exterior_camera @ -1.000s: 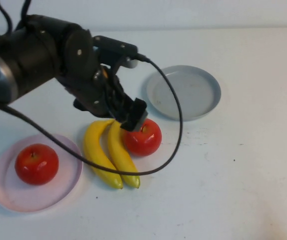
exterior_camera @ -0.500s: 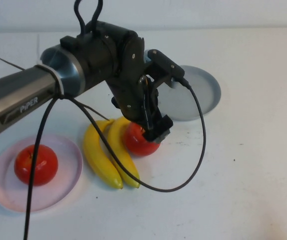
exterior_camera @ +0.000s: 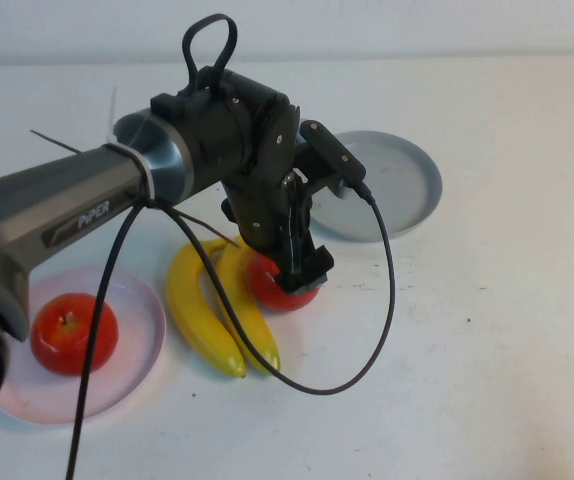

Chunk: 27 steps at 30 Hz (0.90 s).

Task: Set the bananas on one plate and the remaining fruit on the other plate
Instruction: Put one type of fruit in the left plate

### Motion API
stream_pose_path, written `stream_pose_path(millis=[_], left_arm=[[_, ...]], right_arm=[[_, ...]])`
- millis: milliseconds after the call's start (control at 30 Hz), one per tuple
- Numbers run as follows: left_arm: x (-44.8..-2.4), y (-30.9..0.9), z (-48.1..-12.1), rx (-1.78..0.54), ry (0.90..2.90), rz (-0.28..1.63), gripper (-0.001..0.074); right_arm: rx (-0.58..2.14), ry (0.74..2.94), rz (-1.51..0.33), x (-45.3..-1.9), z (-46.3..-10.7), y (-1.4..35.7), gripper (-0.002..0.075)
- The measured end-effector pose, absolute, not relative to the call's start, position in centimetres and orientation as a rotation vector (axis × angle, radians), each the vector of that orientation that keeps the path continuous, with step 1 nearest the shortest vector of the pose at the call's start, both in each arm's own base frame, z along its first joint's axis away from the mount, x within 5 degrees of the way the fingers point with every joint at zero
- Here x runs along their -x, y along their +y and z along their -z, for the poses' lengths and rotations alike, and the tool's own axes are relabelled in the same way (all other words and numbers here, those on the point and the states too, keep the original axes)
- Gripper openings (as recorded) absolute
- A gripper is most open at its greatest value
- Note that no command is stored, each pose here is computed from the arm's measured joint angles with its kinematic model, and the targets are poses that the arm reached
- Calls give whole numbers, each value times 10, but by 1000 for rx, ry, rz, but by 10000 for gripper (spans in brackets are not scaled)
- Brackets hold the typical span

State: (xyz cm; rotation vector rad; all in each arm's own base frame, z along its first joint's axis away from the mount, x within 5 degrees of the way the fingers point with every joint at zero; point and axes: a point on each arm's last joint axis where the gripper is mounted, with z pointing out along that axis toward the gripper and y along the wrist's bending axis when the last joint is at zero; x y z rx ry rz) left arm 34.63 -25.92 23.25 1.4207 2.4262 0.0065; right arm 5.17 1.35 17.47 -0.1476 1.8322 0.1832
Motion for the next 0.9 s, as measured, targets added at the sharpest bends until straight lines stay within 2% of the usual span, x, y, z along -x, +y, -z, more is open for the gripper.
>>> stream_pose_path(millis=[367,433,600,900], left_arm=[[-348,-260,-230,-1421,2418,-6,669],[-348,-260,-230,-1420,2421,-6,655],[-347,-260,-230,-1423,2425,-10,564],[-347,-260,-230,-1420,2427,-7,564]], right_arm=[[148,1832,-183,-52,-175,14,-17],[148,1832,-183,-52,-175,14,-17],[148,1832,-183,-52,-175,14,-17],[148,1832,-183,-52,-175,14,-17]])
